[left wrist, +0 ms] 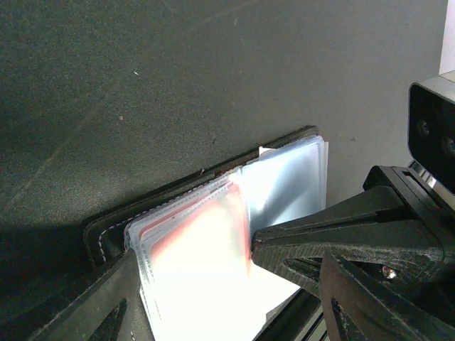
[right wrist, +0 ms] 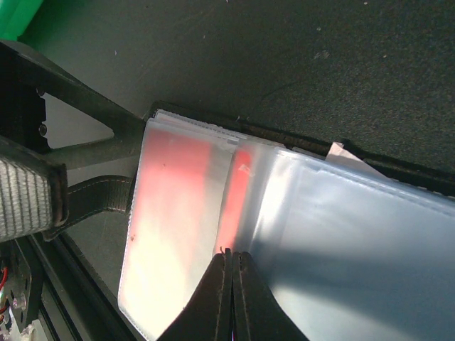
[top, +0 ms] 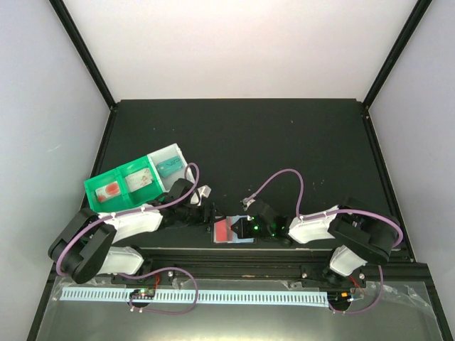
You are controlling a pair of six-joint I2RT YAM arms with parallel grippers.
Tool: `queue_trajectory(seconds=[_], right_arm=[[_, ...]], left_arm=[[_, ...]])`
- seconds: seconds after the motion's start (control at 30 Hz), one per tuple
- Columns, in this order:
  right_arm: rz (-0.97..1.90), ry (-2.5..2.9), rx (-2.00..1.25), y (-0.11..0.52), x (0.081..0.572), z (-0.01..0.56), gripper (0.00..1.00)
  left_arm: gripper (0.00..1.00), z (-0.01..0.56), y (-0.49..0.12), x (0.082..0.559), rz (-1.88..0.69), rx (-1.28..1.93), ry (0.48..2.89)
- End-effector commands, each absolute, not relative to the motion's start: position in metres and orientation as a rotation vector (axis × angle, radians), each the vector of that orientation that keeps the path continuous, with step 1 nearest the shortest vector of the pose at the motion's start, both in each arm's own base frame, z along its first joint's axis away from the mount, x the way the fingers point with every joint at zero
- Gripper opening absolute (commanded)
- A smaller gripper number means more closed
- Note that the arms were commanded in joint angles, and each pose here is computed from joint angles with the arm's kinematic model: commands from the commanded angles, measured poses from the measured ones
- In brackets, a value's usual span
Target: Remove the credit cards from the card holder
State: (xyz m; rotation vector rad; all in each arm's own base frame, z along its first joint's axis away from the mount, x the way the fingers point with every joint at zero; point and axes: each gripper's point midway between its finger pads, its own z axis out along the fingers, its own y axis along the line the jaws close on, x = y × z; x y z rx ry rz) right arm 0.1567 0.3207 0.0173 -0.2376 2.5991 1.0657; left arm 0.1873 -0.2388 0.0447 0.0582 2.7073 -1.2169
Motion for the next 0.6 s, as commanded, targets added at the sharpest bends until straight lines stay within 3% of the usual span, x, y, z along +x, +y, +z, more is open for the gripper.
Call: queue_trajectory(seconds=[0.0,0.57], right_arm=[[0.971,2.665,-0.221,0.3034,0.1501,-0.0008,0.01],[0.967,2.665,-0.223,0.3032,0.1502,-0.0008,0.01]], left_arm=[[0.71,0.0535,-0.2454,0.1959,-1.217,0.093,2.671],[0.71,0.0588,-0.2521,0.1930,-1.296,0.101,2.657]])
